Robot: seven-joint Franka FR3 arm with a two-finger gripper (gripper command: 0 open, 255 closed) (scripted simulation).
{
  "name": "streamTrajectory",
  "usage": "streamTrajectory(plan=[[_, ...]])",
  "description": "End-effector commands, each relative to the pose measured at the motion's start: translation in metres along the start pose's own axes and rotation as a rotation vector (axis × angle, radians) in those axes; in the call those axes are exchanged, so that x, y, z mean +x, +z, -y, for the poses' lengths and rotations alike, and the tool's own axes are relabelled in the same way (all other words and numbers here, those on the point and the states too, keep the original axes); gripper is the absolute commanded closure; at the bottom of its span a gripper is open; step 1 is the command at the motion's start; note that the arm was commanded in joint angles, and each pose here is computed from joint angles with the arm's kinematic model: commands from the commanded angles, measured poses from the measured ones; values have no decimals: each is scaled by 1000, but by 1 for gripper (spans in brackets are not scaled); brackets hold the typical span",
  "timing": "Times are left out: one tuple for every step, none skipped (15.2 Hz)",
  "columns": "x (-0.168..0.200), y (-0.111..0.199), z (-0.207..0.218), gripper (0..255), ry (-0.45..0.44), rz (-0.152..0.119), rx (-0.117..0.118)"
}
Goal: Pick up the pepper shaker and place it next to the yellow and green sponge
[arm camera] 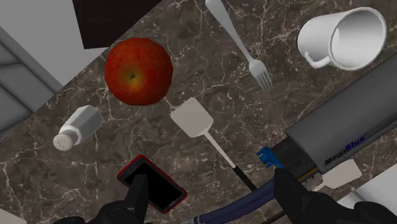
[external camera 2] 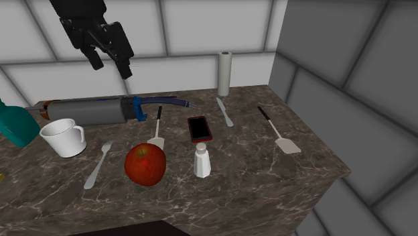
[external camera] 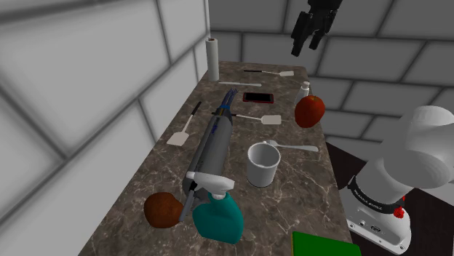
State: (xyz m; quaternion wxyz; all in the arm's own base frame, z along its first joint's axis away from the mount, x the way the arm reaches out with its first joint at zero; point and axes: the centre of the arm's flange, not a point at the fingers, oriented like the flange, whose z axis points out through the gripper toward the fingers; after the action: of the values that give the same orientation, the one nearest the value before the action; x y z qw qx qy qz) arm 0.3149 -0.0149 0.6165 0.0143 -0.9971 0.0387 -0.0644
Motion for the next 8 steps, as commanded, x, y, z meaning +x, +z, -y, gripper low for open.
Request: streamTrajectory(plan=[[0,0,0,0,0,0,0],[0,9,-9,0,-13,-1,-4],[0,18,-18,0,-26,-3,-8],[1,26,-28,0,-39,-4,-13],[1,35,-37,0,-52,-6,-17],[2,44,-46,0,-65,-7,-21],[3,52,-55,0,-79,-9,-25],[4,61,-65,0,-92,-10,-29]])
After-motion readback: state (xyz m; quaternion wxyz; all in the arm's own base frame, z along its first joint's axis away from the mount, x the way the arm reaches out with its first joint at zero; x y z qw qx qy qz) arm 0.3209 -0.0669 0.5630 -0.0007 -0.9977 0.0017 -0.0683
